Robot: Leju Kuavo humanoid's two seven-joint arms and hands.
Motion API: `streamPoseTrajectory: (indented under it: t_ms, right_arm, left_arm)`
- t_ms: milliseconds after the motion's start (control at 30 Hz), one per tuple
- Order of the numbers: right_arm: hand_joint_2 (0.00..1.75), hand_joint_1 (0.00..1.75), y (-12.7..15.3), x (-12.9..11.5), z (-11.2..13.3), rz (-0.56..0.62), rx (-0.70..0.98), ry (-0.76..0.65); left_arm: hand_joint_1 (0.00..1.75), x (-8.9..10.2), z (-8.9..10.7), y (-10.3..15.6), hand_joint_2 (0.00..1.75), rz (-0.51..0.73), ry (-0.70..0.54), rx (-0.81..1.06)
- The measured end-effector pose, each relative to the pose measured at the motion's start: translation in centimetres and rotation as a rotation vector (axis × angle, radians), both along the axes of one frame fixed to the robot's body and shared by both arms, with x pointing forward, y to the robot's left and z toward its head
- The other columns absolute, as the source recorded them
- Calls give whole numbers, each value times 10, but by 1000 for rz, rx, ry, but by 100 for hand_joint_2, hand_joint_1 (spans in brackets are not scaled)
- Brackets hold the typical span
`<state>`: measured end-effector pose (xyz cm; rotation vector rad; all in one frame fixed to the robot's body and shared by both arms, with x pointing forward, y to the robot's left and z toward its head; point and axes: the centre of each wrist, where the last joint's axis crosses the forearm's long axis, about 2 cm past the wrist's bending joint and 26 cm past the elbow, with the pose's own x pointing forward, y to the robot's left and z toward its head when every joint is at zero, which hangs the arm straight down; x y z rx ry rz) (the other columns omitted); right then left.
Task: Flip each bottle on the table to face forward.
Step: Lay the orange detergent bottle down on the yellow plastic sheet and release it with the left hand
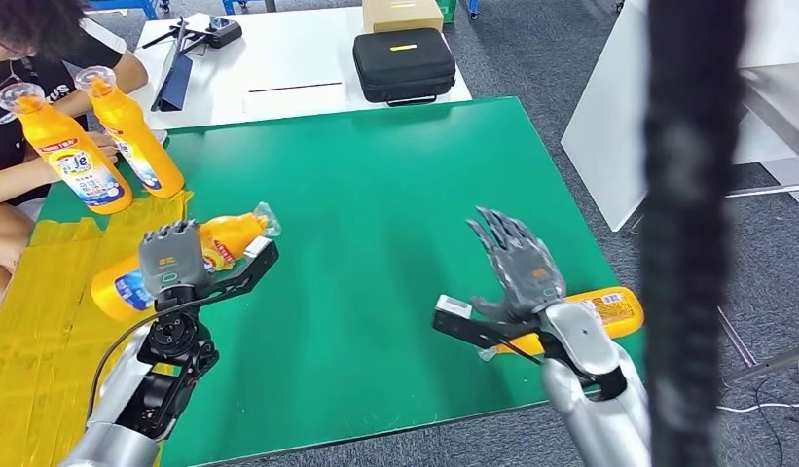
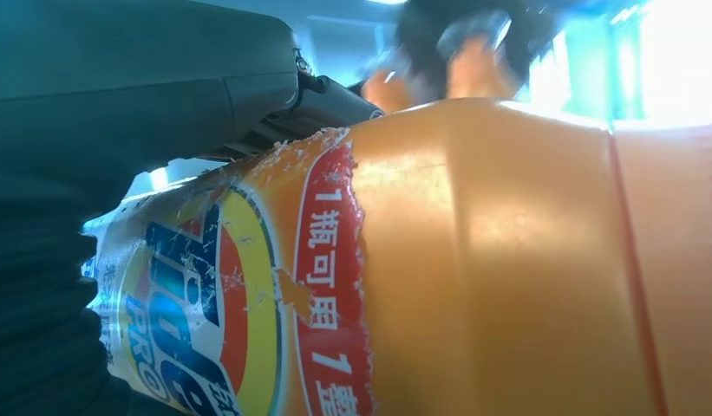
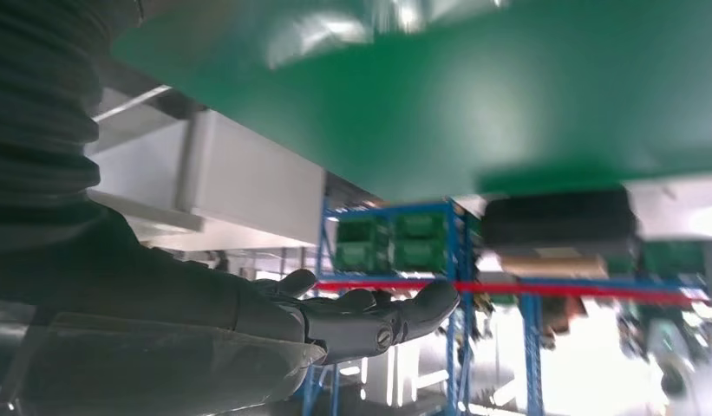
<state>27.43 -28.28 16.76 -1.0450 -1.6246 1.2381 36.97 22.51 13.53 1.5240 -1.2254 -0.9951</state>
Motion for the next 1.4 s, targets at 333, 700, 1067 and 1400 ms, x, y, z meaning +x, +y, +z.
streamPoseTrajectory:
  t_ms: [333,700,1067,1400]
  right_arm:
    - [175,0,-59,-8,-4,-106,-56,90]
    - [175,0,-135,-38,3,-176,-70,192]
    - [175,0,-149,-46,7,-209,-87,185]
    - [175,0,-157,-48,11,-202,-67,205]
  left_arm:
    - [0,-4,-25,22,175,181,91,52]
    - [0,-7,-33,40,175,214,83,25]
    - [0,-7,-34,42,175,221,85,19]
    - [0,-9,-35,41,175,186,75,3]
